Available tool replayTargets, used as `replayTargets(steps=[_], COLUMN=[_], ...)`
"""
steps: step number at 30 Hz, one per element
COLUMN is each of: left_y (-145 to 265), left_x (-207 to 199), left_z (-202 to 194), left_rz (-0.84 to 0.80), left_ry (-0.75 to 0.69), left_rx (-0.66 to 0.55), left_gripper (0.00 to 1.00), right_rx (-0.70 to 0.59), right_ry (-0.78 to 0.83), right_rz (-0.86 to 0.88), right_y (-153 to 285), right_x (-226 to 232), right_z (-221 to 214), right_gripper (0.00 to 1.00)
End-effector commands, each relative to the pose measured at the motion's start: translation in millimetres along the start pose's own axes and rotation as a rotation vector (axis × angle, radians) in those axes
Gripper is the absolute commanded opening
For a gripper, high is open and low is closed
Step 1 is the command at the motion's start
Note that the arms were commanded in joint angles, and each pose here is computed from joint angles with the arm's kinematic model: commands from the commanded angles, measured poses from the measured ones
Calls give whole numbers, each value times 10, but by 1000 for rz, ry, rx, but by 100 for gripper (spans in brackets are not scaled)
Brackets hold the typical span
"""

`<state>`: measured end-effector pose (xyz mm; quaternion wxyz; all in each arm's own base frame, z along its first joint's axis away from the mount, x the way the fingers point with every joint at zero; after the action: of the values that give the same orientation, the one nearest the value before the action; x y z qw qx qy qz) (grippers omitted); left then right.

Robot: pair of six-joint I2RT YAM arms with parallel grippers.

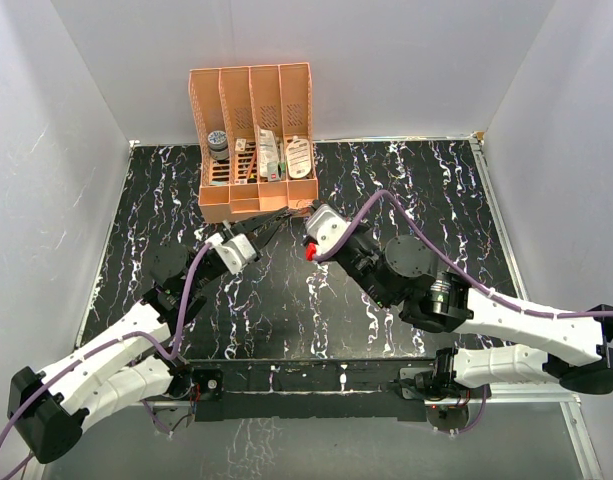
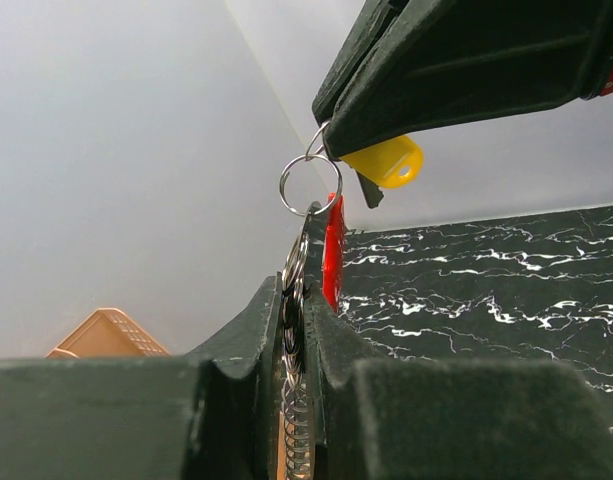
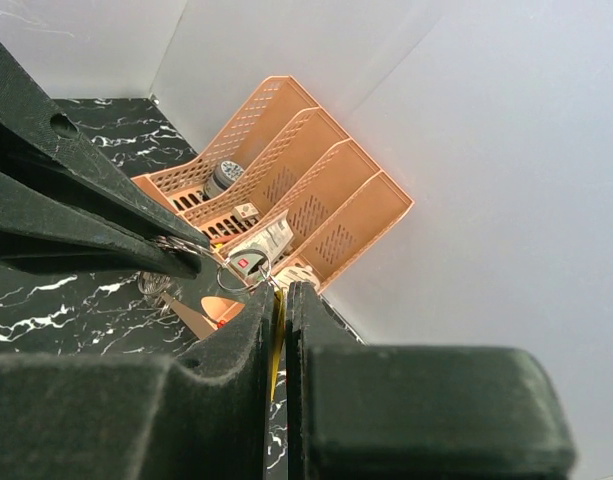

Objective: Remove the keys from the keyring

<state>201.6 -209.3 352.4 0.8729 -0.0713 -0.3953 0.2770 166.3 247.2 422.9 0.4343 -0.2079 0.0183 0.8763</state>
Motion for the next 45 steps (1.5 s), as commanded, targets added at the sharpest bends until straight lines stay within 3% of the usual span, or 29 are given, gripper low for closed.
replayTargets(steps=[1,12,22,35,45], left_y=[80,121,87,-86,-289], left_x=[-69,-81,150,347,524], left_z=[-161,-170,-326,-186,-173], left_rz=[-50,-57,149,289,434], left_ry=[15,15,22,75,229], left_rx=[85,107,204,69,3], left_gripper=[0,0,0,0,0], right_rx=[-161,-185,-223,-224,-227], right_ry=[-123,-115,-171,-213,-244], right_rz=[-284,-308,-290,-240,-203], right_y=[163,176,282,301,303], right_x=[-615,-652,-727,-680,-622], right_z=[473,500,570,560,530], right_gripper=[0,0,0,0,0])
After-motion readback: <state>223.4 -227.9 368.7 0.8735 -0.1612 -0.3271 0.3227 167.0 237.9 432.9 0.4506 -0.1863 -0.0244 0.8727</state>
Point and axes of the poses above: each gripper's point midway between its finger pads, its own y axis back along the fingers, its own x axis along the line the jaws close on, z = x × y, the point moved 6 cm from there along y, back along the fingers, and after that the axes turned 12 degrees about -y, right-handed, at the moved point
